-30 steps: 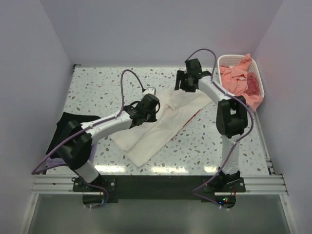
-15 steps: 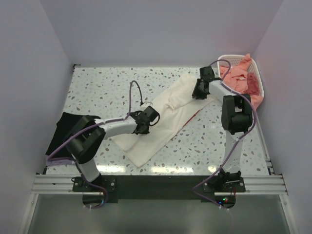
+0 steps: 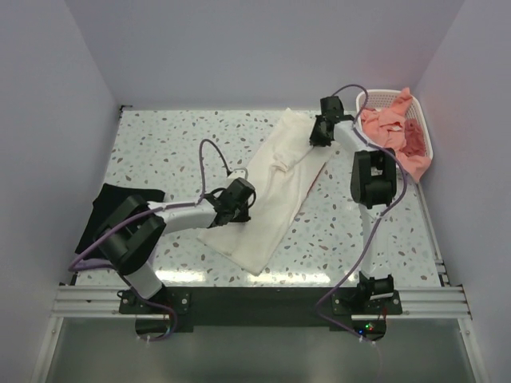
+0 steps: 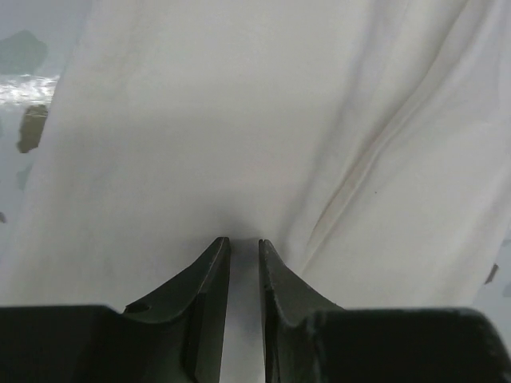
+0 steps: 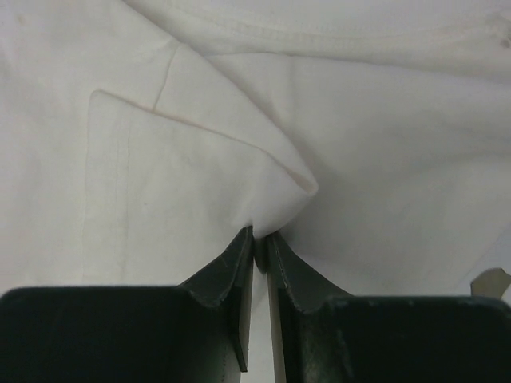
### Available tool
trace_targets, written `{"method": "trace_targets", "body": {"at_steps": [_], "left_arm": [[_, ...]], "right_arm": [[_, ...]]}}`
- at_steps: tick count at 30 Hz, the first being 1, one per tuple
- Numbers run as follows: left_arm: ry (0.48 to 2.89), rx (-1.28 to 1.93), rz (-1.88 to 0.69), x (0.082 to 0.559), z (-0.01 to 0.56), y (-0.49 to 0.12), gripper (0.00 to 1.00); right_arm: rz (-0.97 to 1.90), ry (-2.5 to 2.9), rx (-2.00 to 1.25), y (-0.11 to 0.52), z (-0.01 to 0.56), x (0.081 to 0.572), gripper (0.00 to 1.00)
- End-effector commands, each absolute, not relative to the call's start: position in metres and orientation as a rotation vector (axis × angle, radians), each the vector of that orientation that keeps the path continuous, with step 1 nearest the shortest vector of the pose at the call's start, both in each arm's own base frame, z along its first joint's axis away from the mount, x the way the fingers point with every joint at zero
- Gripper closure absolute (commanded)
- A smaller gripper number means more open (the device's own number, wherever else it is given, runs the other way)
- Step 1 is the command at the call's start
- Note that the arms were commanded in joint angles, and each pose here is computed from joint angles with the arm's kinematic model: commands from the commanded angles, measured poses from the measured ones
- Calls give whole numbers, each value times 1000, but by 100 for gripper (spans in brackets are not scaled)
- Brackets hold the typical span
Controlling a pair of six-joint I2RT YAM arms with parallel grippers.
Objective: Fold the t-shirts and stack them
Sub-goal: Fold the tshirt
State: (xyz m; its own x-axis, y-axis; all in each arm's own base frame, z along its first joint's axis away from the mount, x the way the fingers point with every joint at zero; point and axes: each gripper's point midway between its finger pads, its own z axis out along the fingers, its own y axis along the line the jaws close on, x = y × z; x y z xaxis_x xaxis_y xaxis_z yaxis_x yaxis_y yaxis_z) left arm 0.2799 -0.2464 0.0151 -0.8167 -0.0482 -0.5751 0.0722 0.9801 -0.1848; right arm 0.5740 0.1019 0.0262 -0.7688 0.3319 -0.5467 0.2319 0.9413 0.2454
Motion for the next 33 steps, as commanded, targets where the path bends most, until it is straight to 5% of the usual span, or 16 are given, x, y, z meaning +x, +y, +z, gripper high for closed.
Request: {"method": "trace_targets", "body": {"at_steps": [1, 9, 21, 33], "left_arm": [[2662, -35, -537, 239, -8, -283, 75], [2616, -95, -901, 244, 16, -361, 74], [2527, -41, -849, 261, 62, -352, 70], [2570, -27, -709, 231, 52, -297, 73]], "right_arm": [[222, 2570, 308, 122, -5, 573, 84], [374, 2491, 135, 174, 2, 610, 71], [350, 2309, 125, 155, 124, 608, 37], [378, 2338, 47, 189, 142, 509, 37]]}}
